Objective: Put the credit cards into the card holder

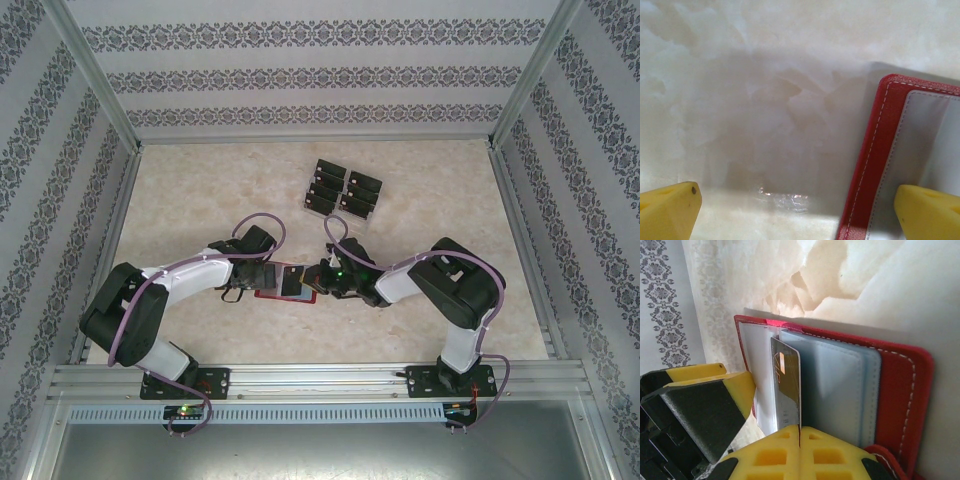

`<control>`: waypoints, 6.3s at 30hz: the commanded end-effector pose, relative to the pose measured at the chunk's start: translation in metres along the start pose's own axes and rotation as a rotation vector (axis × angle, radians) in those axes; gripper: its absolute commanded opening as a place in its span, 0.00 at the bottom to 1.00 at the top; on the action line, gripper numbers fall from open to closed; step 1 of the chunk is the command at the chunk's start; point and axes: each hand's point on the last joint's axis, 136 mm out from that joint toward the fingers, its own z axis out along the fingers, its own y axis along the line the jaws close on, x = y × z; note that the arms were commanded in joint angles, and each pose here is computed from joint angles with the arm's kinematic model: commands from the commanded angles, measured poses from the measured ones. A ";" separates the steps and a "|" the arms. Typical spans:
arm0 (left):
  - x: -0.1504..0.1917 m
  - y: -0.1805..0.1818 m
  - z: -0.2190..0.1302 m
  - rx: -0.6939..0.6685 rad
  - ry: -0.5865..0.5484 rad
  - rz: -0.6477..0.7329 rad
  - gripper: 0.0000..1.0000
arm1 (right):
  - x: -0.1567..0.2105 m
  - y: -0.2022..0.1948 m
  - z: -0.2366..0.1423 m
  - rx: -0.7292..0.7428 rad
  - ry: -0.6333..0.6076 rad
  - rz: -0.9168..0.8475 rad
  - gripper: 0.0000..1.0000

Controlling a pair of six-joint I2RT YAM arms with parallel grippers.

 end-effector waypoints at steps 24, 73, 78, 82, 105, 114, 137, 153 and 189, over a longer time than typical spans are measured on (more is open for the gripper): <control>0.019 0.000 0.006 -0.012 0.050 0.025 1.00 | 0.012 0.008 0.026 0.022 0.025 -0.012 0.00; -0.004 -0.080 -0.026 0.220 -0.016 0.087 1.00 | 0.016 -0.009 -0.011 0.100 -0.019 -0.069 0.00; 0.001 -0.083 -0.016 0.217 -0.005 0.097 1.00 | 0.016 -0.010 -0.011 0.100 -0.016 -0.067 0.00; 0.006 -0.079 -0.008 0.189 0.009 0.104 1.00 | 0.015 -0.011 -0.011 0.102 -0.017 -0.065 0.00; 0.011 -0.039 0.002 0.061 0.023 0.108 1.00 | 0.014 -0.021 -0.013 0.130 -0.016 -0.049 0.00; 0.009 -0.028 0.003 0.044 0.021 0.100 1.00 | 0.013 -0.020 -0.013 0.131 -0.015 -0.052 0.00; -0.011 -0.046 -0.031 0.179 -0.050 0.039 1.00 | -0.001 -0.023 -0.018 0.167 -0.004 -0.074 0.00; -0.012 -0.052 -0.039 0.230 -0.066 0.012 1.00 | -0.030 0.019 -0.057 0.174 0.027 -0.236 0.07; 0.014 -0.022 0.006 0.085 0.027 0.033 1.00 | -0.012 -0.004 -0.042 0.403 0.049 -0.317 0.45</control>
